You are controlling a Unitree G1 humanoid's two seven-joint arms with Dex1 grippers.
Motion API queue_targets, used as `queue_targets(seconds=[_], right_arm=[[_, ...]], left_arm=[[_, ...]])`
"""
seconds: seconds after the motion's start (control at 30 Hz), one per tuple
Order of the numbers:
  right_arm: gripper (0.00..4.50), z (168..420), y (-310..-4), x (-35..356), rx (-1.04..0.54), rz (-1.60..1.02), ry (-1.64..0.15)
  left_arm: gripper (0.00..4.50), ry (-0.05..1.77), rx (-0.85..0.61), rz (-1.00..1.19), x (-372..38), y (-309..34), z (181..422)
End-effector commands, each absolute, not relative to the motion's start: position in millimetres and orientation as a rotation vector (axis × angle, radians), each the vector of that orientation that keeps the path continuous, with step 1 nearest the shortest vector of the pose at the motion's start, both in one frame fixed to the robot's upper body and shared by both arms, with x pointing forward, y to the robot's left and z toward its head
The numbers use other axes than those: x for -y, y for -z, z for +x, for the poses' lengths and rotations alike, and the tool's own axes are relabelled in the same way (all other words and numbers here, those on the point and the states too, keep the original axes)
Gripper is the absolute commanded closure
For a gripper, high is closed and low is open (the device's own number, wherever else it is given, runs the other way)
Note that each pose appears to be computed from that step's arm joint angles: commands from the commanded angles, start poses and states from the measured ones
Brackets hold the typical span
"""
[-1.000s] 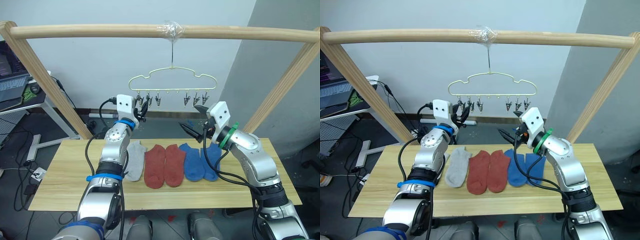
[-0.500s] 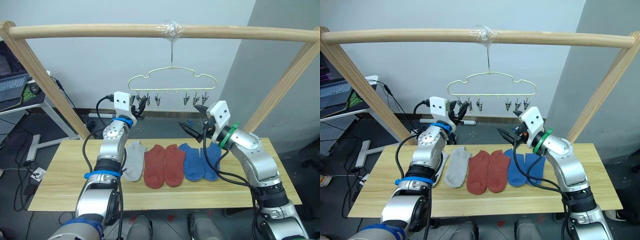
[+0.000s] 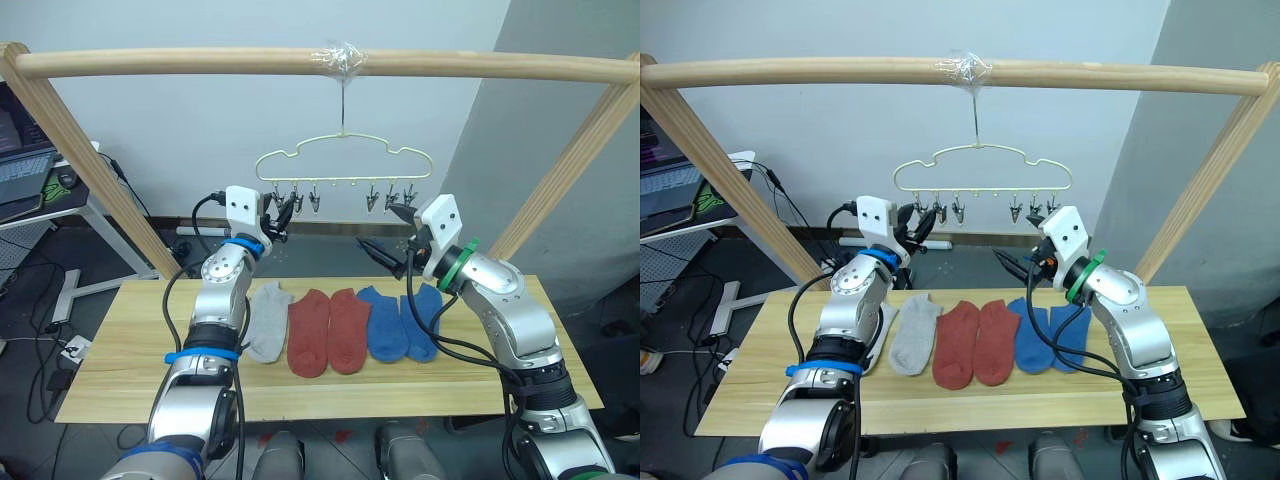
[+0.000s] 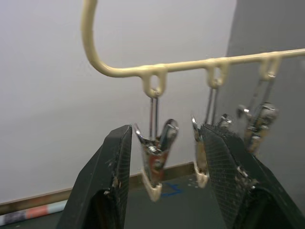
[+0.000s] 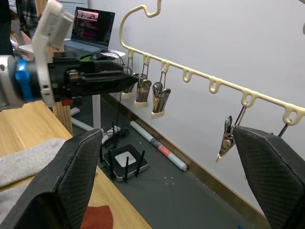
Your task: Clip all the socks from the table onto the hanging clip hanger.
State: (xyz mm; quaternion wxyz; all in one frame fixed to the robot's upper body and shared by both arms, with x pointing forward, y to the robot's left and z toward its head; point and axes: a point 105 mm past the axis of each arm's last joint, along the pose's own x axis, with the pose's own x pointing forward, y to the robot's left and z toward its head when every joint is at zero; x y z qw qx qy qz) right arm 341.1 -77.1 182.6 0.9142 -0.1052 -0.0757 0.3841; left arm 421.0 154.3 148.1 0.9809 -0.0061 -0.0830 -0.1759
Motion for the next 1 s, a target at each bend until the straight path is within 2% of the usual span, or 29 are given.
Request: queue_targets(seconds=[0.03, 0.6, 1.0], right_arm=[[0.00, 336, -200, 77, 0.220, -0.206, -0.787], [0.00, 336, -200, 78, 0.217, -0.217, -0.785], [0.00, 336, -200, 81, 0.211, -0.205, -0.766]], left_arm=[[2.16, 0.360, 0.225, -0.008, -154, -168, 419], [2.16, 0.284, 0.209, 0.047, -166, -163, 428], [2.16, 0.238, 0.258, 0.074, -161, -173, 437]])
